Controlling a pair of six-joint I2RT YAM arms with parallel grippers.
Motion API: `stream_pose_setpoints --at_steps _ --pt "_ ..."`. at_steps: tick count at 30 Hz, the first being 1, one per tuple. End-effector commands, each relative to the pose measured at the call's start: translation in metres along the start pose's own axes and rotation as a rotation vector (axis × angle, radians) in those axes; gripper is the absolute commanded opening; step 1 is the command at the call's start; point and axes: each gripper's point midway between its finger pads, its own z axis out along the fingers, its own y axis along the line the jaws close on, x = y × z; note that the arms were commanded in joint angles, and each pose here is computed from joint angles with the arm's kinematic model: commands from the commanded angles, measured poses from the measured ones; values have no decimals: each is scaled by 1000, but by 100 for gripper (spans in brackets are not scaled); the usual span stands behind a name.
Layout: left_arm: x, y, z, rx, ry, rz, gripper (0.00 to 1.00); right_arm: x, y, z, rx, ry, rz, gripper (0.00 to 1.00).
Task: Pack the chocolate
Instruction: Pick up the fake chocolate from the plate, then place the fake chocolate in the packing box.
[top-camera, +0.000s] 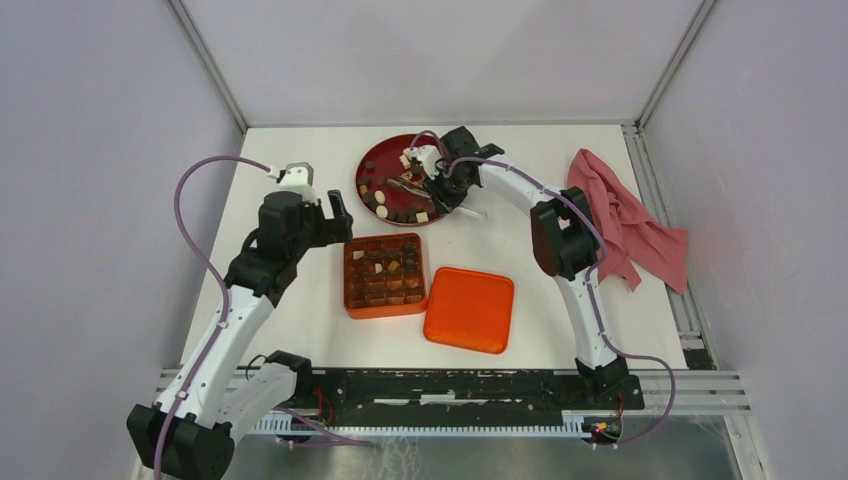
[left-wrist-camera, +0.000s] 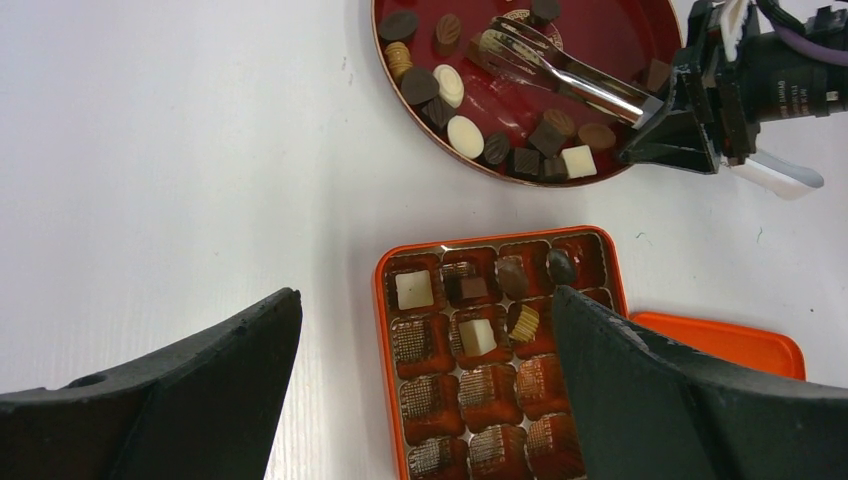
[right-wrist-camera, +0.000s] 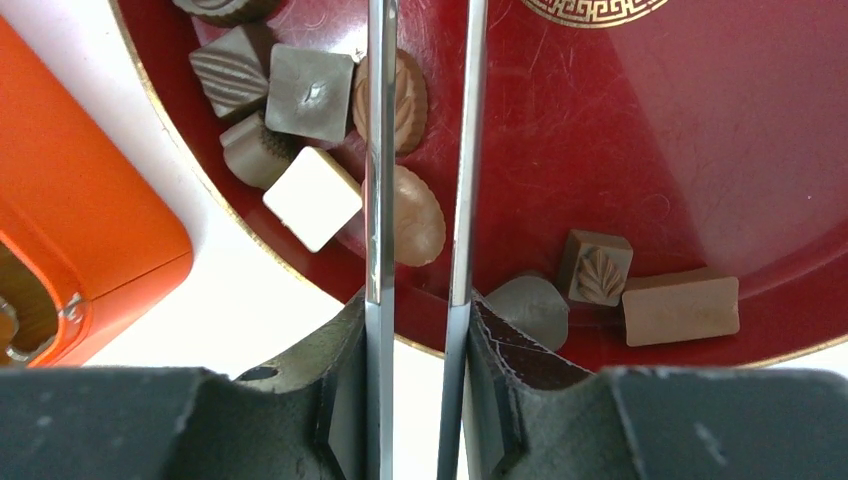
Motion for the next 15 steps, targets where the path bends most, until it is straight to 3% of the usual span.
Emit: stream_pose_setpoints --at_steps 1,9,15 --pt "-9 4 -4 -13 -45 37 100 -42 2 -52 6 -139 -50 0" --pt "-10 7 -5 -31 -53 37 99 -35 11 -63 -68 -171 -50 0" --pt "-14 12 -9 -54 -80 31 99 -36 49 -92 -200 -268 -135 0"
